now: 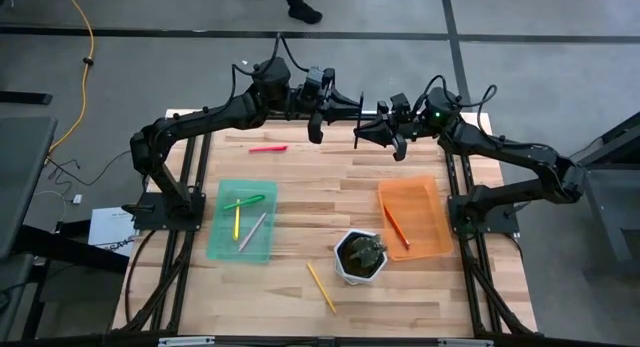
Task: Sort pens & pencils
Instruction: Put the blue pencil into the orange bin
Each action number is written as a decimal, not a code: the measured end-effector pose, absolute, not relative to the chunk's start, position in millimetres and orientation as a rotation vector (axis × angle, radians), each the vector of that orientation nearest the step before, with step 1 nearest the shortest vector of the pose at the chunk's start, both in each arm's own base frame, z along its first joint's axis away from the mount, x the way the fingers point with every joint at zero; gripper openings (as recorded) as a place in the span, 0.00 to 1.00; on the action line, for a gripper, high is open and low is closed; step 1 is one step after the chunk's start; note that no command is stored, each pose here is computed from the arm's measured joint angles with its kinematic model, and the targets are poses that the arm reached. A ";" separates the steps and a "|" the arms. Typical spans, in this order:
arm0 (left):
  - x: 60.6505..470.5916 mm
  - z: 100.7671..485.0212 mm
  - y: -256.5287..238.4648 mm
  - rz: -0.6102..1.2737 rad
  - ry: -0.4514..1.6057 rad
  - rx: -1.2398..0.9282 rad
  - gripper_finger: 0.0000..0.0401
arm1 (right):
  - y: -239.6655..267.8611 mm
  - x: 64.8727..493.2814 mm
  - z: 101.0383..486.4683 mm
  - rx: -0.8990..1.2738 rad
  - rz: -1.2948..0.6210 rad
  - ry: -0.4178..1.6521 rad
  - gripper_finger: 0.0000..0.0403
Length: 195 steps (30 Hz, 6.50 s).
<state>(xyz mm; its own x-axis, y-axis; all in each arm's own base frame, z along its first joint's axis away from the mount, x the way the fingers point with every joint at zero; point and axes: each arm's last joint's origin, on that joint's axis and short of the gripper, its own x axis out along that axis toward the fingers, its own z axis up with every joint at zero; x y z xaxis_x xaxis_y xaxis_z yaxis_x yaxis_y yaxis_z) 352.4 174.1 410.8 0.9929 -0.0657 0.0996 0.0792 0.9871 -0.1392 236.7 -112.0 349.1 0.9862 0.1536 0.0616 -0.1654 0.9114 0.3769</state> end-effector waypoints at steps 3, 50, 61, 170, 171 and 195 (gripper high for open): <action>352.4 410.3 174.2 -0.072 -0.090 -0.131 0.12 | -112.0 236.7 349.1 0.392 0.164 -0.031 0.01; 243.2 434.8 209.0 0.134 0.173 0.053 0.35 | -118.5 155.7 378.7 0.422 -0.075 -0.071 0.01; 240.8 428.0 200.1 -0.053 0.217 0.014 0.35 | -103.3 139.2 373.1 0.501 -0.098 0.026 0.01; 236.9 417.2 190.8 -0.289 0.253 -0.055 0.35 | -5.3 85.6 263.3 1.091 -0.145 0.632 0.01; 236.8 417.0 190.8 -0.289 0.254 -0.055 0.35 | -4.4 86.3 263.0 1.092 -0.142 0.640 0.01; 234.9 412.0 189.1 -0.300 0.287 -0.035 0.35 | 24.5 113.5 241.5 1.165 -0.333 0.923 0.01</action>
<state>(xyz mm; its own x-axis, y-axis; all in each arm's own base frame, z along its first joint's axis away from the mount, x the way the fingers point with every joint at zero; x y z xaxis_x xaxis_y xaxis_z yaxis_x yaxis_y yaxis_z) 234.9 189.1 412.0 0.9151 -0.2965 -0.2732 0.2867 0.9550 -0.0761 113.5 24.5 241.5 0.6048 0.2229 -0.7646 0.6601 0.3968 0.6378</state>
